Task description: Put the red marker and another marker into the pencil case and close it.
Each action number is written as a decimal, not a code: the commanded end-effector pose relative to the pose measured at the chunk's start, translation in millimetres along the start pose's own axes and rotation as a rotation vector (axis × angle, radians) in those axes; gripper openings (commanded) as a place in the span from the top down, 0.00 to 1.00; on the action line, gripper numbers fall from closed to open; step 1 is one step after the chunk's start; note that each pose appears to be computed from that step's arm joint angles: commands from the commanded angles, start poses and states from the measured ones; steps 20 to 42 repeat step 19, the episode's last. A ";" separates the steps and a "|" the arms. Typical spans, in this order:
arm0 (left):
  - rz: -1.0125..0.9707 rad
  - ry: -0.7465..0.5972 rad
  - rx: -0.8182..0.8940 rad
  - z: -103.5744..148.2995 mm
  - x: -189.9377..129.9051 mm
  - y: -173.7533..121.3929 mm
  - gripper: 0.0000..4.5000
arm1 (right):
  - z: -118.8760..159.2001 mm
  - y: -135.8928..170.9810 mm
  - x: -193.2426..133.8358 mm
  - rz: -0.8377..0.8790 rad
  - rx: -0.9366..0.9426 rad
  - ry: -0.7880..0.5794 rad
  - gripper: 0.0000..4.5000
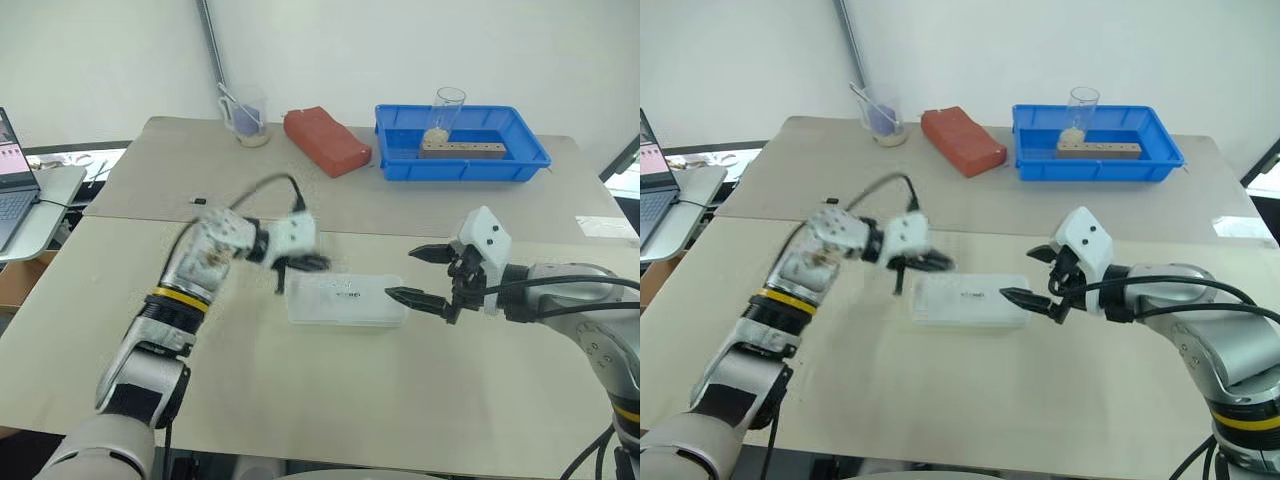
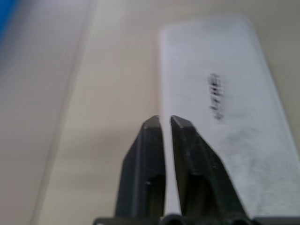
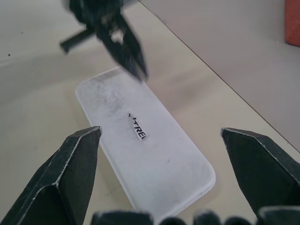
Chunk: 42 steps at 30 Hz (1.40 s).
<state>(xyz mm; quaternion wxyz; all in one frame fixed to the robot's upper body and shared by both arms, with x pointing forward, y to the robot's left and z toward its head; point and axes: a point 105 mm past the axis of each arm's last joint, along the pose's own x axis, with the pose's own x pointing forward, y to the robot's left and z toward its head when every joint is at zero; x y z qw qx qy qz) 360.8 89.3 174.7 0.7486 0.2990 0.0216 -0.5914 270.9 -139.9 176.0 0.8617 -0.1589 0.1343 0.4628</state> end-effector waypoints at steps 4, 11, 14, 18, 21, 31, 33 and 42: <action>0.155 -0.022 -0.098 0.3 -70.9 -7.1 0.16 | -2.4 -19.1 -26.2 -0.003 -0.089 0.029 0.00; 0.326 0.111 -0.149 -27.0 -111.9 -29.4 0.01 | -26.5 -40.1 -43.6 -0.037 -0.122 0.106 0.00; 0.409 0.132 -0.131 -28.5 -119.3 -24.2 0.01 | -33.7 -49.9 -45.5 -0.082 -0.113 0.103 0.00; 0.434 0.142 -0.167 -35.2 -123.4 -24.1 0.01 | -33.2 -51.6 -42.6 -0.101 -0.093 0.078 0.00; 0.440 0.140 -0.179 -36.4 -124.3 -23.5 0.01 | -32.9 -52.0 -41.9 -0.106 -0.089 0.074 0.00; 0.440 0.140 -0.179 -36.4 -124.3 -23.5 0.01 | -32.9 -52.0 -41.9 -0.106 -0.089 0.074 0.00; 0.440 0.140 -0.179 -36.4 -124.3 -23.5 0.01 | -32.9 -52.0 -41.9 -0.106 -0.089 0.074 0.00; 0.440 0.140 -0.179 -36.4 -124.3 -23.5 0.01 | -32.9 -52.0 -41.9 -0.106 -0.089 0.074 0.00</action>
